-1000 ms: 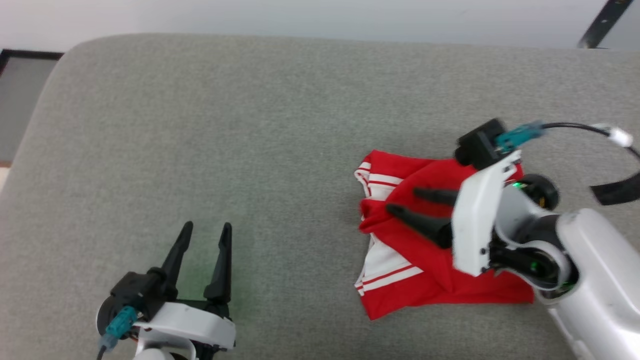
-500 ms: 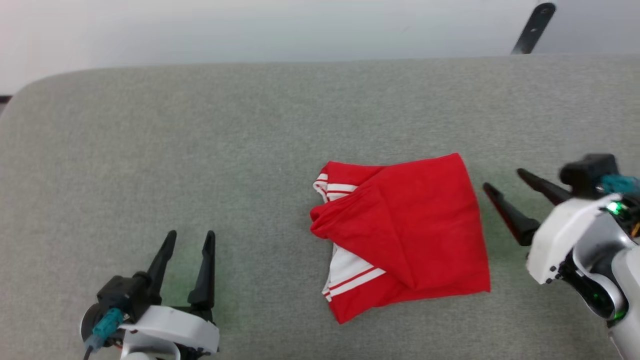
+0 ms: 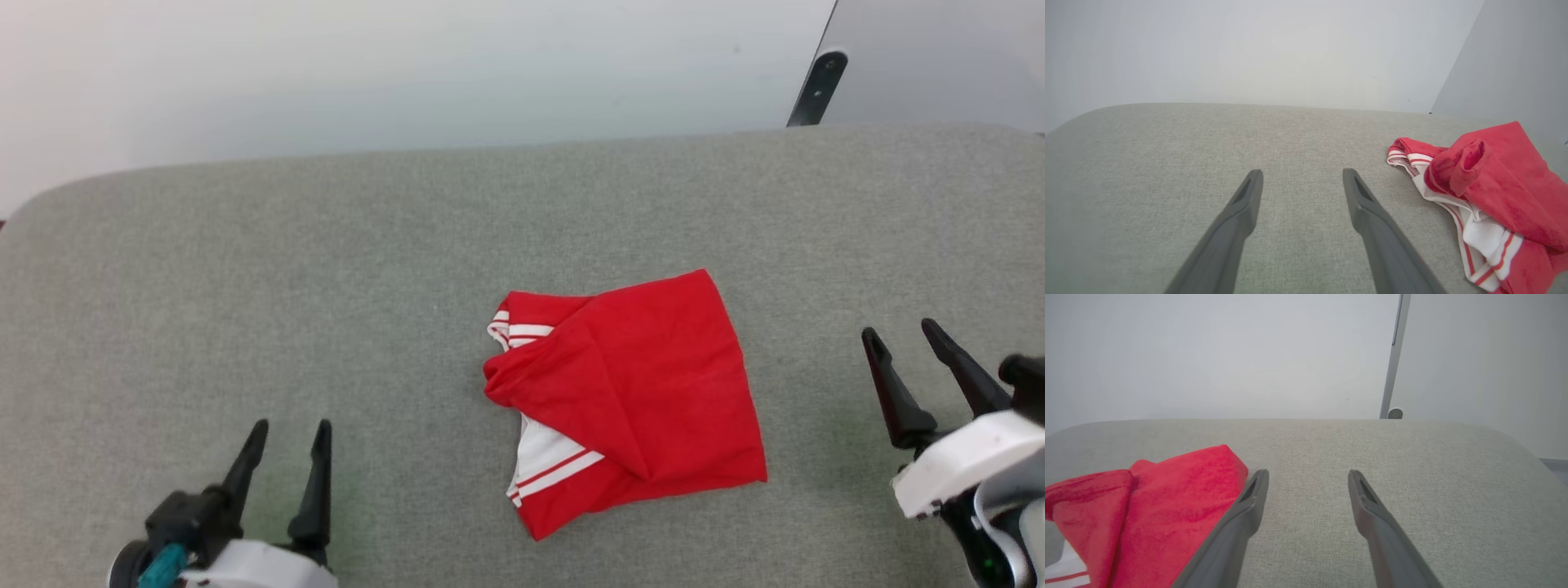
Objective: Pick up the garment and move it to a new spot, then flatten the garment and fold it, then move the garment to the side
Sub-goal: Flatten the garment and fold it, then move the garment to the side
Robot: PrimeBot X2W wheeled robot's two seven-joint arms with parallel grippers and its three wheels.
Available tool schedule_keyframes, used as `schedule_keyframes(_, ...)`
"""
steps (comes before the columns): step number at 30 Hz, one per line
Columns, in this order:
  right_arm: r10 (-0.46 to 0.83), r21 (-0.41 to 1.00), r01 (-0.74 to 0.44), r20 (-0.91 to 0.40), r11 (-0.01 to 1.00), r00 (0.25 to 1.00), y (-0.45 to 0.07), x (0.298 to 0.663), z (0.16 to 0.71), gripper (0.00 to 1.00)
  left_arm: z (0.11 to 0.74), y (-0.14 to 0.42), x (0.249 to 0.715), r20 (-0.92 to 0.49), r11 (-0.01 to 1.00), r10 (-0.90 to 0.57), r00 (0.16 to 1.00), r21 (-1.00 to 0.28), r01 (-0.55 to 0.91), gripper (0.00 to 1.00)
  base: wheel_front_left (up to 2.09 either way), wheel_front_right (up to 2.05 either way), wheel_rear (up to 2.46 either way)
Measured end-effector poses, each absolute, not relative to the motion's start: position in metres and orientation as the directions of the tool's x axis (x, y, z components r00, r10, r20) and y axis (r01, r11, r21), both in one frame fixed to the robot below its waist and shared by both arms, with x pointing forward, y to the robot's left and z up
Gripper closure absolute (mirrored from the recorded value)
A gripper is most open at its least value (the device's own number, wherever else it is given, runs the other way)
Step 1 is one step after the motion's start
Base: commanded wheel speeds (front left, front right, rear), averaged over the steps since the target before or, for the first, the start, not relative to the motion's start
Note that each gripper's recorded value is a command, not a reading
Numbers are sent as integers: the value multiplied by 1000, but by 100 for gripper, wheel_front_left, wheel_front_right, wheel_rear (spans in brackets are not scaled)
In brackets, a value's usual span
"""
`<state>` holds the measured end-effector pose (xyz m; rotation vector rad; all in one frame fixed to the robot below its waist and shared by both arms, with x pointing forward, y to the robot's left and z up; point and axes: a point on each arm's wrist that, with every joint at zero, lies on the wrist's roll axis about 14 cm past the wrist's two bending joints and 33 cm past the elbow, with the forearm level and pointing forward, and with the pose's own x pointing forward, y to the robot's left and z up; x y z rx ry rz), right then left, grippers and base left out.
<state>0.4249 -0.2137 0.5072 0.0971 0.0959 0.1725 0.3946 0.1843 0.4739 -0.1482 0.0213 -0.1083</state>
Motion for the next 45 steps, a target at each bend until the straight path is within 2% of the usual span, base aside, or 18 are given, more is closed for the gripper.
schedule_keyframes(8,96,123,-96,6,988,995,-225,393,526,0,483,200,367,7,991,-53,999,-125,53,0,0,0,0)
schedule_keyframes(18,49,143,-50,16,988,999,-228,366,535,0,501,214,344,44,994,8,999,-108,-3,0,0,0,0)
schedule_keyframes(39,78,137,-74,-22,988,997,-234,376,521,0,504,206,344,34,992,-9,999,-127,14,0,0,0,0)
schedule_keyframes(42,124,127,-119,-32,985,992,-225,385,521,0,504,204,345,34,991,-10,999,-134,15,0,0,0,0)
schedule_keyframes(45,222,104,-213,-88,972,971,-196,393,517,0,502,202,346,28,990,-9,1000,-143,13,0,0,0,0)
